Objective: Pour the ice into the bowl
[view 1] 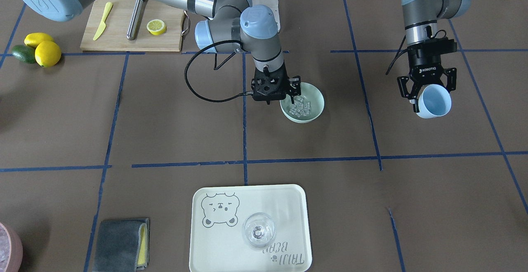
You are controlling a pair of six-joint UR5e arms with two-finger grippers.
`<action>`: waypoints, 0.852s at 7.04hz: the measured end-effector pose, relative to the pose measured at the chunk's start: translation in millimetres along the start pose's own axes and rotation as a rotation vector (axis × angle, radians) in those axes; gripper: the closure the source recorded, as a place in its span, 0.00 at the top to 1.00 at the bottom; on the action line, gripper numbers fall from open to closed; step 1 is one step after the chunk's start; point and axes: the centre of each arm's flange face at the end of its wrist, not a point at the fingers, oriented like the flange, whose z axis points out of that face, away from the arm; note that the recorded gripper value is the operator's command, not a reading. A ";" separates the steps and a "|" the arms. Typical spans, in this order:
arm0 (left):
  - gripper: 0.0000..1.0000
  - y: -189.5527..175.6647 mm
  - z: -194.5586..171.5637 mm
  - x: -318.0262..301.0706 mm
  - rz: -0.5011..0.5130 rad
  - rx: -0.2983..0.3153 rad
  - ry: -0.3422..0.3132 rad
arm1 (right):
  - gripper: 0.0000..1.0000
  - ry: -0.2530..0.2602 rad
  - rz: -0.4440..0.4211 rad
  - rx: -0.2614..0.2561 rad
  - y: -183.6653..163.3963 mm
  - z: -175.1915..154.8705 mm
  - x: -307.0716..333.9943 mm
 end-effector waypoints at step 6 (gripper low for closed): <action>0.00 47.3 29.8 -39.4 -0.044 0.035 0.020 | 0.00 -0.023 -0.007 0.017 -37.3 -49.5 -11.7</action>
